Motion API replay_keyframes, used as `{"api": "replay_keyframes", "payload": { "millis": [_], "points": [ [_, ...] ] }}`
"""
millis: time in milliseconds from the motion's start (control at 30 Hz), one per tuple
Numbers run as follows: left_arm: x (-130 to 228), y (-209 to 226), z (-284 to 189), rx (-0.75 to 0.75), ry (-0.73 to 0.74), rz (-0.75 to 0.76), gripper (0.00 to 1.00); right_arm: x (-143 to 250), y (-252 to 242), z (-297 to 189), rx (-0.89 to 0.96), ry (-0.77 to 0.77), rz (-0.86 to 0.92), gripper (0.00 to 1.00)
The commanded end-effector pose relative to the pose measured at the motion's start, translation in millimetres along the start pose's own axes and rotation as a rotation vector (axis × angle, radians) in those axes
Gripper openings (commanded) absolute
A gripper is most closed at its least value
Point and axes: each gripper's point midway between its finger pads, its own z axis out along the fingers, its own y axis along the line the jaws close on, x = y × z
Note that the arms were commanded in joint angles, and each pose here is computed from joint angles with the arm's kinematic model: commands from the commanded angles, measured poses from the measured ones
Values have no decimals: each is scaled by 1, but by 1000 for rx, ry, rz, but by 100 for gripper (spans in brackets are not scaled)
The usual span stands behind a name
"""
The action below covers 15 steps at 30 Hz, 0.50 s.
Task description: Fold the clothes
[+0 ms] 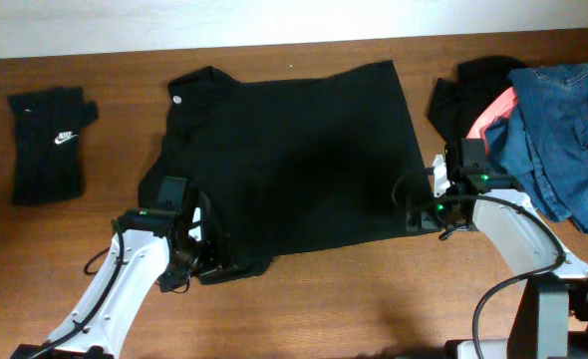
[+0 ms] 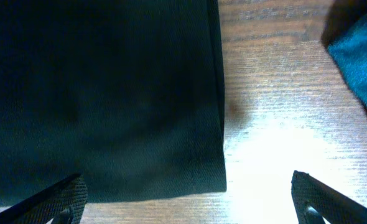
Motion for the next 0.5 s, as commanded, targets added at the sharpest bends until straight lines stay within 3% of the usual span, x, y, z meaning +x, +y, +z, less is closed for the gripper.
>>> {"api": "replay_keyframes", "payload": {
  "millis": [0, 467],
  "points": [
    [4, 12, 8, -50, 7, -86, 99, 1, -4, 8, 16, 8, -3, 99],
    [3, 12, 36, 2, -37, -118, 99, -13, -8, 21, 36, -25, -3, 99]
  ]
}}
